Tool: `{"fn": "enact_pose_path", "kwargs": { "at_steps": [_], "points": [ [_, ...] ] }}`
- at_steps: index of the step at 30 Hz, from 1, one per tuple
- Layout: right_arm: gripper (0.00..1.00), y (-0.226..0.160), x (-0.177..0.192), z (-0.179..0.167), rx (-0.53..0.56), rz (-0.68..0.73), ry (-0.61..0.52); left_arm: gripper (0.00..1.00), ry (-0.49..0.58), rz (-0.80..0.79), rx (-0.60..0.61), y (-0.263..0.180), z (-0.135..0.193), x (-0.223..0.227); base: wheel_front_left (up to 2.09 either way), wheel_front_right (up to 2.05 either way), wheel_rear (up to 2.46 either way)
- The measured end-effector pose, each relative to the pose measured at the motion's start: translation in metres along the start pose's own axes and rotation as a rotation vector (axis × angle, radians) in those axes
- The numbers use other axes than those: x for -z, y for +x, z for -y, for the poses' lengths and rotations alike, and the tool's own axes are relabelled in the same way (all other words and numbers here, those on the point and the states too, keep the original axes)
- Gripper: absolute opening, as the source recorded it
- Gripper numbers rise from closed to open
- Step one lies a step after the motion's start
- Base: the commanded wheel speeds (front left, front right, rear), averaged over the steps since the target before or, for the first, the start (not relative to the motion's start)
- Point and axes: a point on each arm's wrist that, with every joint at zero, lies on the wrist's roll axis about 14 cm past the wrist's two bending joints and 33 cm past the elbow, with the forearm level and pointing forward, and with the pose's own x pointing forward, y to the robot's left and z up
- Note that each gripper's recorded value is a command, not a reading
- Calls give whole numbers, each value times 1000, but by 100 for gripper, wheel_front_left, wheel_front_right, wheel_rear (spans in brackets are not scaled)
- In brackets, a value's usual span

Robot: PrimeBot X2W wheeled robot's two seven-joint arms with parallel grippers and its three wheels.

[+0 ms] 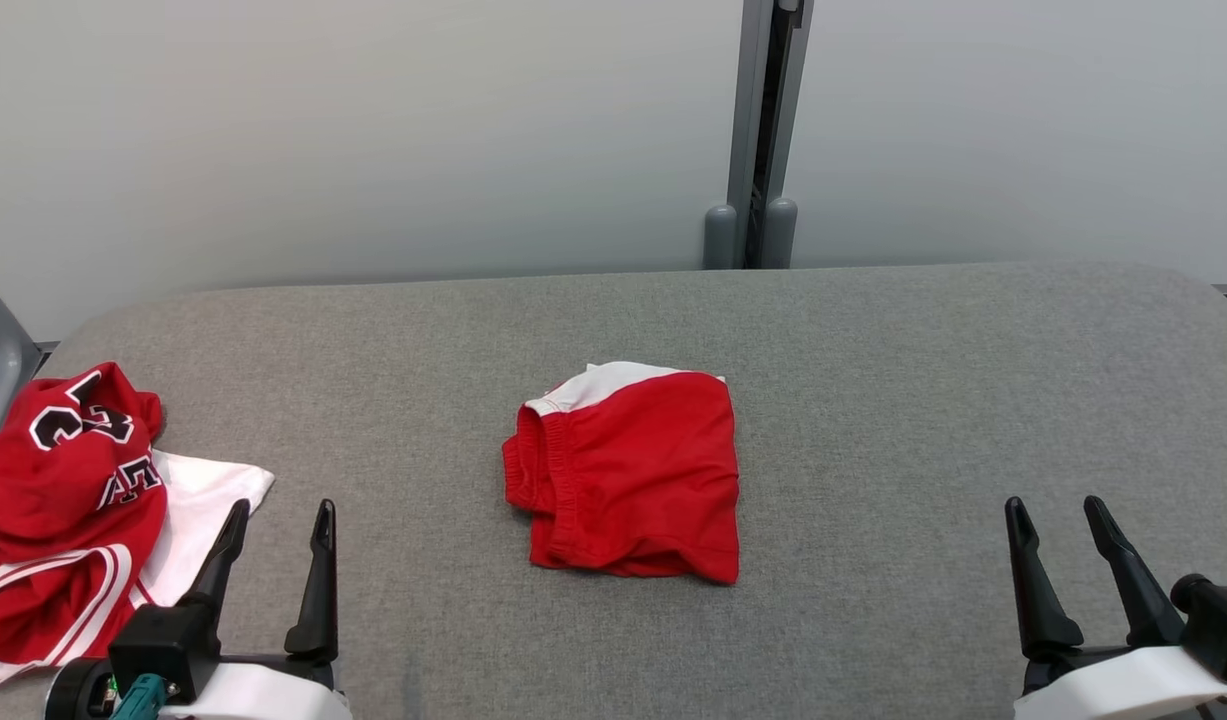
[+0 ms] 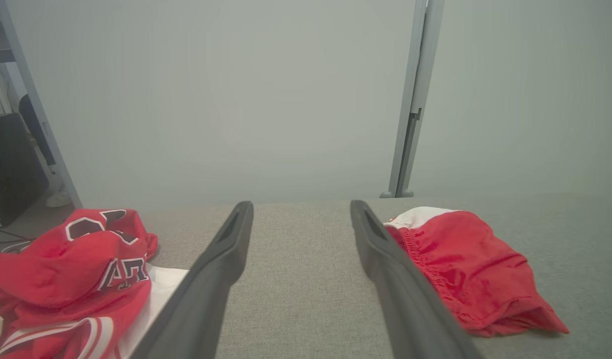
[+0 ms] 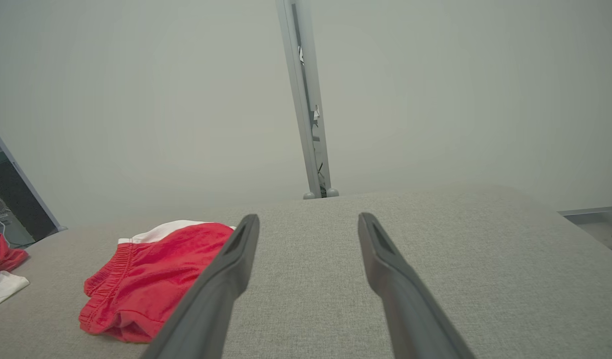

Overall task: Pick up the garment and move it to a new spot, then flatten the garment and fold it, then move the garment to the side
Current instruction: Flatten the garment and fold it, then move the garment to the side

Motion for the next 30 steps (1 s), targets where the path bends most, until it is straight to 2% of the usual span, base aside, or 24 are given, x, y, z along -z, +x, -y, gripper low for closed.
{"fn": "enact_pose_path", "kwargs": {
  "at_steps": [30],
  "points": [
    [100,5,7,-4,-14,-38,-38,100,-6,-9,-33,-2,-4,2,0,0,0]
  ]
}}
